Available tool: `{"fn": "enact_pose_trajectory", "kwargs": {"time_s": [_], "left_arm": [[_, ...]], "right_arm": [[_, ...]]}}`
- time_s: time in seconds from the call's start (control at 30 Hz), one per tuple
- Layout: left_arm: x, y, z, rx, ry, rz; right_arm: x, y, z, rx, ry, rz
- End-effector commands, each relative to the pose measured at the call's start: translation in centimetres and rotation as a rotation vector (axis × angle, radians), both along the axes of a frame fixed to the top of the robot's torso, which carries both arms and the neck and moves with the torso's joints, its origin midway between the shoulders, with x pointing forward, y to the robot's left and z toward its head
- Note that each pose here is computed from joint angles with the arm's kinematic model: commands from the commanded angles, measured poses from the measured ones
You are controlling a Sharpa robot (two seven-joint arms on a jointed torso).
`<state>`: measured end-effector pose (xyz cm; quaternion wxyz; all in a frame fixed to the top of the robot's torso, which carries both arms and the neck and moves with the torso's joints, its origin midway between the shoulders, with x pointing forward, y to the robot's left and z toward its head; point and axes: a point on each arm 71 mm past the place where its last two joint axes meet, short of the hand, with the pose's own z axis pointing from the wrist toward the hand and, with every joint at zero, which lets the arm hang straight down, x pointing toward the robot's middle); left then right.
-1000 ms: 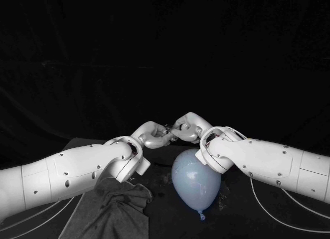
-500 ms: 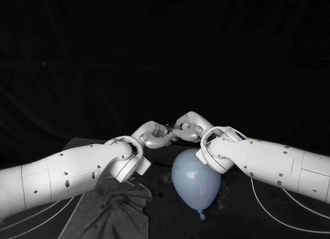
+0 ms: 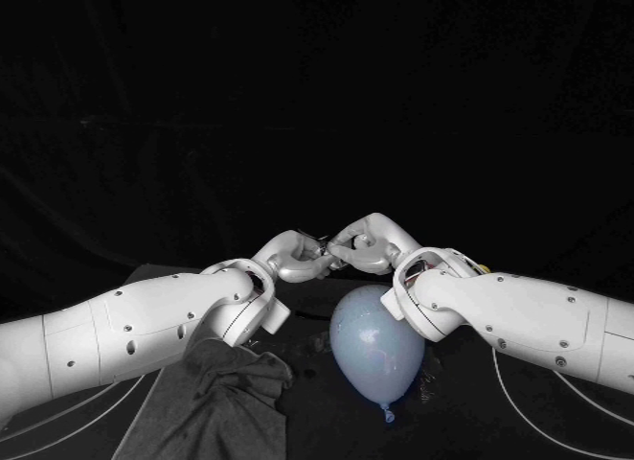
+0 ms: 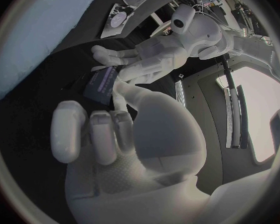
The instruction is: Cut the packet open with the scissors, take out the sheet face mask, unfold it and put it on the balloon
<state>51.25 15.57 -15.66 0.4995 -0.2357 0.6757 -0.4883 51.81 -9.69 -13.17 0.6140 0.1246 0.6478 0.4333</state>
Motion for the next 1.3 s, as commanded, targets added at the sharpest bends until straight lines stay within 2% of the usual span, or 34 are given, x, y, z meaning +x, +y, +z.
{"fn": "enact_pose_trajectory", "kwargs": {"time_s": [0.03, 0.47, 0.73, 0.93, 1.3], "left_arm": [[0.12, 0.0, -0.13, -0.015, 0.036, 0.003], [0.41, 0.5, -0.43, -0.009, 0.068, 0.022], [0.51, 0.7, -0.56, -0.004, 0.082, 0.028], [0.75, 1.0, -0.77, -0.01, 0.108, 0.044], [0.99, 1.4, -1.23, 0.001, 0.163, 0.058]], "right_arm": [[-0.4, -0.3, 0.5, 0.048, -0.024, 0.012], [-1.2, -1.3, 0.9, 0.099, -0.005, 0.011], [-1.2, -1.7, 1.8, 0.129, -0.01, 0.007], [-1.4, -2.0, 2.5, 0.149, 0.013, 0.021], [-2.0, -1.6, 3.1, 0.188, 0.054, 0.056]]}}
